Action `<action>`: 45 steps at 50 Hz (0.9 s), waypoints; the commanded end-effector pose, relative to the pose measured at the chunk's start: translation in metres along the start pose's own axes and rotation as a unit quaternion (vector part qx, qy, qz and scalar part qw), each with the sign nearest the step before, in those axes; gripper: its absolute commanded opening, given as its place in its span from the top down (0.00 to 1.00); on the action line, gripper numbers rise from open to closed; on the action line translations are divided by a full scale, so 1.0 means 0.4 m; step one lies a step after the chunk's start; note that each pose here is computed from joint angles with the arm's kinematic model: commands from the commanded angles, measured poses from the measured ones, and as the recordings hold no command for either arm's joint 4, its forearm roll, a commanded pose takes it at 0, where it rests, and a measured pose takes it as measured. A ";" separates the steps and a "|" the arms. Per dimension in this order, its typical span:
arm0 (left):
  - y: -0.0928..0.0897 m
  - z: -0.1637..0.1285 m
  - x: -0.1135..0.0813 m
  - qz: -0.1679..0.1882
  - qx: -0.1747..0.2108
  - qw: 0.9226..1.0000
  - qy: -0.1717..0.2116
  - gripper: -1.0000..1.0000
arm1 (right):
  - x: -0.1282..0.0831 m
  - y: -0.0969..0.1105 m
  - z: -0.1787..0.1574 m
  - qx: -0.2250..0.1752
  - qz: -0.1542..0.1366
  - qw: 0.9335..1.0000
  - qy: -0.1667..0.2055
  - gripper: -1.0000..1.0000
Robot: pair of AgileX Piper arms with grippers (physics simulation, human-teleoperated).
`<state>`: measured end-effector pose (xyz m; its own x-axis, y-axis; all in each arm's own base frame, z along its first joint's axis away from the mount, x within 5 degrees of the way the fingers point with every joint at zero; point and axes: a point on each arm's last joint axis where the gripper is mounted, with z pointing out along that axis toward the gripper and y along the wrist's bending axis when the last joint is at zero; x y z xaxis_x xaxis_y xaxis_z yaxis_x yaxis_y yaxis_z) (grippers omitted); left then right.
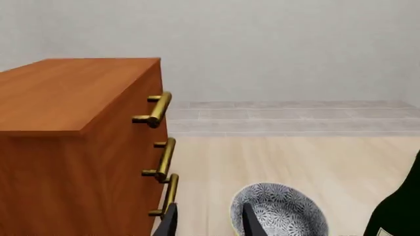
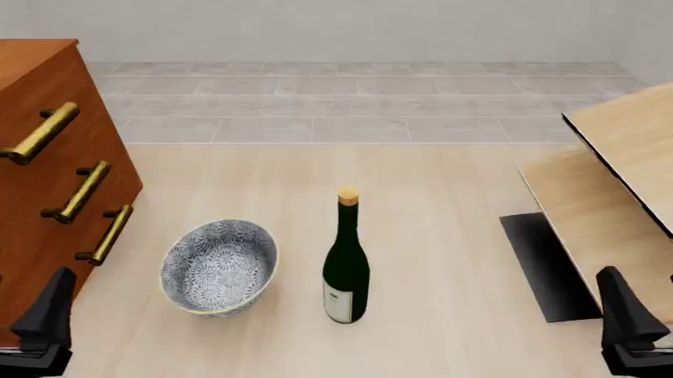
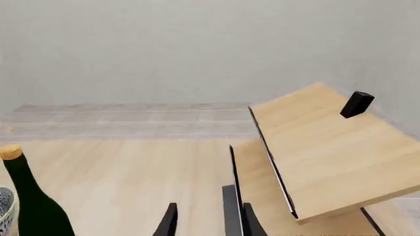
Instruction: Put the wine bottle on the wine rack.
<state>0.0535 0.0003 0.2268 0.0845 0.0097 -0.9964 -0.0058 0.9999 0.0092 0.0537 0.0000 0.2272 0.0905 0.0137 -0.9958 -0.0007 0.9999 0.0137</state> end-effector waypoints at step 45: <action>0.001 0.017 0.030 0.005 -0.005 1.000 -0.001 0.00 | -0.002 0.061 0.179 -0.099 -0.048 0.992 0.059 0.00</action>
<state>0.0621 0.0010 0.2155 0.0846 0.0192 -0.9962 -0.0179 0.9997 0.0178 0.1101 0.0161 0.2318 0.0031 -0.0826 -0.9966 -0.1453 0.9860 -0.0822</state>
